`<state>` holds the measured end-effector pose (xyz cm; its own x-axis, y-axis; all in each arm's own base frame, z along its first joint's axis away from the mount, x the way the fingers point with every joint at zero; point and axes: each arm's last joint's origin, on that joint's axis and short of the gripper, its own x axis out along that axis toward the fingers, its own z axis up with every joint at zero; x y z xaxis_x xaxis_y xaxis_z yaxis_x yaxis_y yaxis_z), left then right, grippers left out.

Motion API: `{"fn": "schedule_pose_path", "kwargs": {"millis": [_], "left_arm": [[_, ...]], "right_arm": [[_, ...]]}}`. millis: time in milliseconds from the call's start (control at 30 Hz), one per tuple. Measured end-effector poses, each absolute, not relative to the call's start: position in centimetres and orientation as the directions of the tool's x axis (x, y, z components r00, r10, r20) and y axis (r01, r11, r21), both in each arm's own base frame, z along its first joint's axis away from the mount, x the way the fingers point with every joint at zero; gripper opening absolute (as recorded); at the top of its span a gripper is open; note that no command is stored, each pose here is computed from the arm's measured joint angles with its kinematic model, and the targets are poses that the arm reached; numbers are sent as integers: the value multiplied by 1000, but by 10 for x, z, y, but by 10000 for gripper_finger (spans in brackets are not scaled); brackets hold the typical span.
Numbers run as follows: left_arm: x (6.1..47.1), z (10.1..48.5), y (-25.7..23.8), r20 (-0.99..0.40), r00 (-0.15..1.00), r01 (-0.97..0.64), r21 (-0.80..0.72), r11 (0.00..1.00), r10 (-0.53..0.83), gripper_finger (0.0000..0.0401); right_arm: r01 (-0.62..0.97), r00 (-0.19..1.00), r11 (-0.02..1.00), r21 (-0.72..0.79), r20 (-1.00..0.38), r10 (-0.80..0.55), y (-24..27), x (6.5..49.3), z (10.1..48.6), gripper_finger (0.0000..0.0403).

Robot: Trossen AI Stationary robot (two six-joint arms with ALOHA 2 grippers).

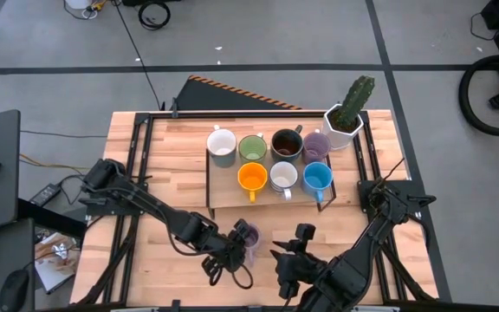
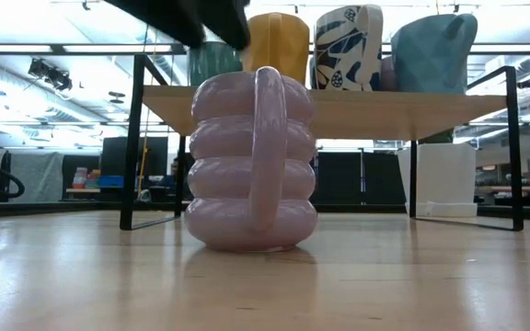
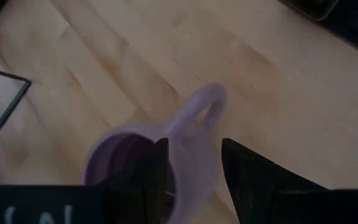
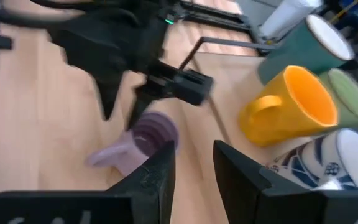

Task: Place coffee mugs
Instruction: Put the purple mug on the shelf aligned with the other light blue mug on the shelf

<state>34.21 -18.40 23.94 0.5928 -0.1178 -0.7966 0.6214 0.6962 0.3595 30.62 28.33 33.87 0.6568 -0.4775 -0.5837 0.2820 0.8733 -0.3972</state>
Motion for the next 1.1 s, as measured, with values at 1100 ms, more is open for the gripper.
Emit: {"fn": "schedule_pose_path", "kwargs": {"millis": [1100], "left_arm": [[350,223,-171,-836,544,577,306,757,-76,155]], "right_arm": [[-518,738,856,-6,-510,443,179,313,479,48]]}}
